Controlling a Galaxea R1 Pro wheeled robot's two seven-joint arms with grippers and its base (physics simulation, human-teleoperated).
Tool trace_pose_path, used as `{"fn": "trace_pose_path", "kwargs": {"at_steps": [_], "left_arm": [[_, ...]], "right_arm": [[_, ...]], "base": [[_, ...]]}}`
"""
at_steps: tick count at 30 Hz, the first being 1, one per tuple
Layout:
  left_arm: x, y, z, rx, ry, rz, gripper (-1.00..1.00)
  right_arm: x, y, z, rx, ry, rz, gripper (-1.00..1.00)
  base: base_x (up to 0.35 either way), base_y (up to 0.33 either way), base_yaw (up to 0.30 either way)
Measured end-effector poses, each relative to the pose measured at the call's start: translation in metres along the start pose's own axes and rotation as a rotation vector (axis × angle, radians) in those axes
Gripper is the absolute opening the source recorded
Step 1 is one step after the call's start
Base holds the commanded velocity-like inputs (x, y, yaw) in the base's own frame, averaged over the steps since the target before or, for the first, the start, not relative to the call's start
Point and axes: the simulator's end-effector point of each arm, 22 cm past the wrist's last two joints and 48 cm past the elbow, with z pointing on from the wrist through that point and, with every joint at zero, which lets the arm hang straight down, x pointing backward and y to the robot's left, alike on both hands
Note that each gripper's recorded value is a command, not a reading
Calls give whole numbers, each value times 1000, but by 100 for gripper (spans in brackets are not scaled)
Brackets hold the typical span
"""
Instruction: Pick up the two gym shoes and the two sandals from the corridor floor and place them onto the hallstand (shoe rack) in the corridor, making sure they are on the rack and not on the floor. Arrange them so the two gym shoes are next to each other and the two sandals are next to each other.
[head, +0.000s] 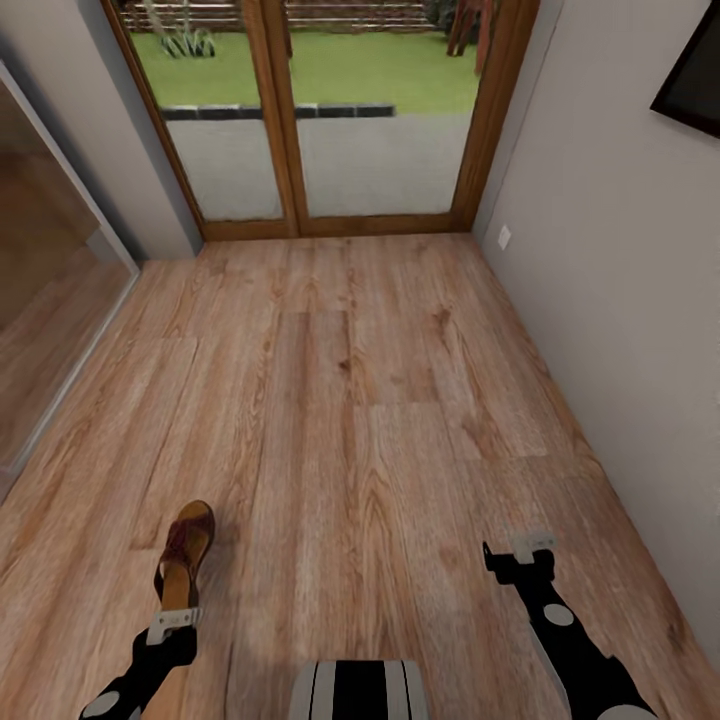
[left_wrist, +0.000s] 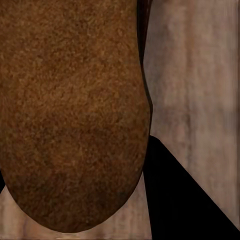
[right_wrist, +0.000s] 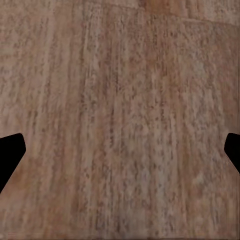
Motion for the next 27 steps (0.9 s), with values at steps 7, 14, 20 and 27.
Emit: {"fn": "trace_pose_path", "kwargs": {"at_steps": [7,14,20,27], "left_arm": [[8,2,-15,-2,-2,-2,-100],[6,1,-27,0,-23,-4,-100],[10,0,-39,0,-51,-1,-100],[0,-5,-45,2,-86,-1,-100]], "right_arm": [[-10,3,-8,-11,-25,-65,100],[35,17,-29,-44,21,-61,100],[80,42,-62,-102,-9,-36,100],[97,46,-78,-116,3,-22,100]], "base": [[0,0,-72],[0,0,-66],[0,0,-53],[0,0,-8]]}}
